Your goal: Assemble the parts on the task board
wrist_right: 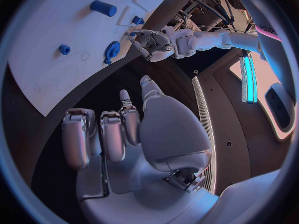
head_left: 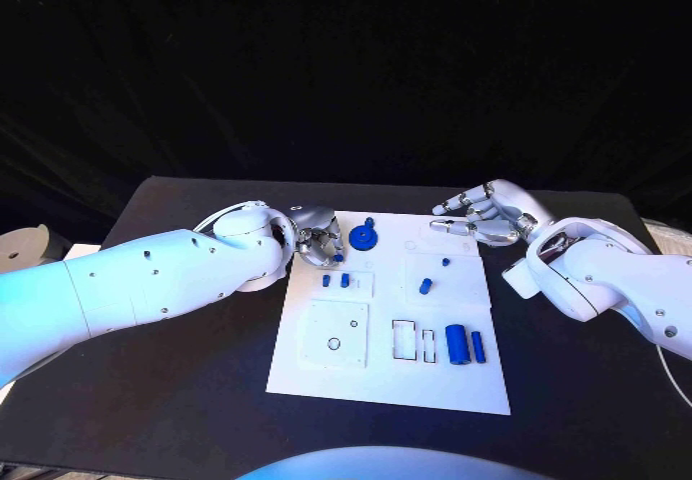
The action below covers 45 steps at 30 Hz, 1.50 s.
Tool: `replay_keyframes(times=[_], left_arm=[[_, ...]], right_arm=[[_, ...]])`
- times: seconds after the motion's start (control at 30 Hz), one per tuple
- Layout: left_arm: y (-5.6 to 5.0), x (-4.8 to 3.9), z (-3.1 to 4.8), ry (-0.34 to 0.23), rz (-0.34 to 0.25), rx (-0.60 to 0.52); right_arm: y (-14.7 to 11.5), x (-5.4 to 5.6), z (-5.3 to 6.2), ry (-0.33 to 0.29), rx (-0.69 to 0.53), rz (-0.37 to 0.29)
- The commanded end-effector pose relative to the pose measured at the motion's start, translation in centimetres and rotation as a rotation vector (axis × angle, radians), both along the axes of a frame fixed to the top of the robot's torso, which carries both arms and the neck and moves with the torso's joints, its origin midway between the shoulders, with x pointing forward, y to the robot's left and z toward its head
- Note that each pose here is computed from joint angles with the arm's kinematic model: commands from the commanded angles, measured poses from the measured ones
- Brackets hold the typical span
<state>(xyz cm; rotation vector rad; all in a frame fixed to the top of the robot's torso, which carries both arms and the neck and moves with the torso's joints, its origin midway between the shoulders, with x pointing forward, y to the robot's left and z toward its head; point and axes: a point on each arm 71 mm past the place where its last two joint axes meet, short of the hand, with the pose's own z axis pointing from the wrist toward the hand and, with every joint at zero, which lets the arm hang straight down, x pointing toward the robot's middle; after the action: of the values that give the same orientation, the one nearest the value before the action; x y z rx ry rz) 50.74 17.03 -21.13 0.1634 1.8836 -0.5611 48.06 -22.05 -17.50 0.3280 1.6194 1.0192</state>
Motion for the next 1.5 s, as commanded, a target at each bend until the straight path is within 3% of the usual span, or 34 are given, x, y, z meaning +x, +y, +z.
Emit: replay_keyframes(times=[0.03, 0.63, 1.03, 1.27, 1.5], left_arm=[[-0.4, -0.21, -0.29, 0.019, -0.018, 0.009], [0.0, -0.26, 0.09, -0.022, -0.013, -0.022], [0.5, -0.29, 0.79, -0.067, 0.010, -0.148], [0.7, -0.36, 0.62, -0.053, 0.022, -0.177], [0.2, -0.67, 0.17, -0.041, 0.008, -0.196]], right_arm=[[0.1, -0.1, 0.0, -0.004, 0.000, 0.013], [0.1, 0.0, 0.0, -0.006, 0.000, 0.011], [0.1, 0.0, 0.0, -0.006, 0.000, 0.010], [0.1, 0.1, 0.0, -0.005, 0.000, 0.009], [0.1, 0.1, 0.0, -0.005, 0.000, 0.010]])
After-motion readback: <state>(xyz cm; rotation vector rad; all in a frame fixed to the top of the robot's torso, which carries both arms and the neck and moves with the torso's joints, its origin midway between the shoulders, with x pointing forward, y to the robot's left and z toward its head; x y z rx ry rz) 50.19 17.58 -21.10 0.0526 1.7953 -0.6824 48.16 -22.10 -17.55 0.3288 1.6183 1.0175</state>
